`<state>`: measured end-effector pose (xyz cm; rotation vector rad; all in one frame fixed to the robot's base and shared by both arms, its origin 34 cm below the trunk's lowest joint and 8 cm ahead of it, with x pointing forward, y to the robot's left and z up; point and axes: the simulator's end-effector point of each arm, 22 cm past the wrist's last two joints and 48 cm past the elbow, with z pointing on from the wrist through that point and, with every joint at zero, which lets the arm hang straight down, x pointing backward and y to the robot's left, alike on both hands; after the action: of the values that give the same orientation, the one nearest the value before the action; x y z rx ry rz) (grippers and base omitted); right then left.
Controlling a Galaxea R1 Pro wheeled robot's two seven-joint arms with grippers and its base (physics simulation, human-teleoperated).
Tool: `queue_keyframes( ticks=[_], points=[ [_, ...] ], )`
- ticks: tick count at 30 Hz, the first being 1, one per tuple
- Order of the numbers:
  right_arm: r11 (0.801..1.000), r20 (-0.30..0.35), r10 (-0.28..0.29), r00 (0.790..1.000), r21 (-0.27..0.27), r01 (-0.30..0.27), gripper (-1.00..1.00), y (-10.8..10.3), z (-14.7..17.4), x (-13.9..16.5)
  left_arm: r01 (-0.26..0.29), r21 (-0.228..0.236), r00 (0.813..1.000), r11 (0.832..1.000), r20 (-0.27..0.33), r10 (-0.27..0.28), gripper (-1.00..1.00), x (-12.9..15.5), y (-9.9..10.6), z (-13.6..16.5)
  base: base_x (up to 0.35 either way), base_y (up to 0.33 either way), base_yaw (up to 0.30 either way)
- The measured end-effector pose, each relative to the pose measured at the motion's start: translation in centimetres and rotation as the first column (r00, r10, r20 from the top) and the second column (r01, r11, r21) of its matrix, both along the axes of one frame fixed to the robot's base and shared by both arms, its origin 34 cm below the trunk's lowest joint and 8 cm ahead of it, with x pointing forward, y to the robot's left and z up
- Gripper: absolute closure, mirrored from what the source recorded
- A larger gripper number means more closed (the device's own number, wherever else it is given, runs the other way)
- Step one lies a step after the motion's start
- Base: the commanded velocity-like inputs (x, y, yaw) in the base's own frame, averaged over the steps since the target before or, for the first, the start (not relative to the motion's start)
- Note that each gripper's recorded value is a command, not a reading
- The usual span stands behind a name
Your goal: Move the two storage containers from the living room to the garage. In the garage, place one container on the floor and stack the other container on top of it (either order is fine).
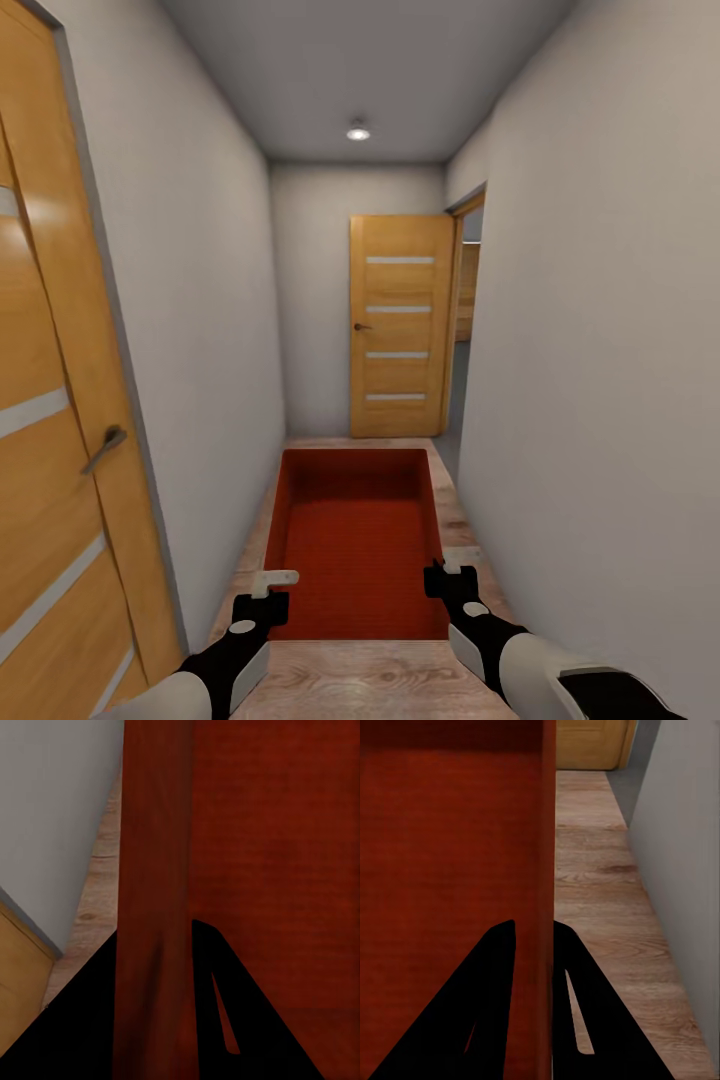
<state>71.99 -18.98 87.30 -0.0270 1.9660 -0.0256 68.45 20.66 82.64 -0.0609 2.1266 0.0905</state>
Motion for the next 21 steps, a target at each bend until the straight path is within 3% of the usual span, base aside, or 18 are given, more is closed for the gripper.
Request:
queue_keyframes(
  ticks=[21],
  points=[
    [1.0,0.0,0.0,1.0,0.0,0.0,1.0,0.01,0.0,0.0,0.0,0.0,1.0,1.0,0.0,0.0,1.0,0.0,0.01,0.0,0.321,0.0,0.0]
  ],
)
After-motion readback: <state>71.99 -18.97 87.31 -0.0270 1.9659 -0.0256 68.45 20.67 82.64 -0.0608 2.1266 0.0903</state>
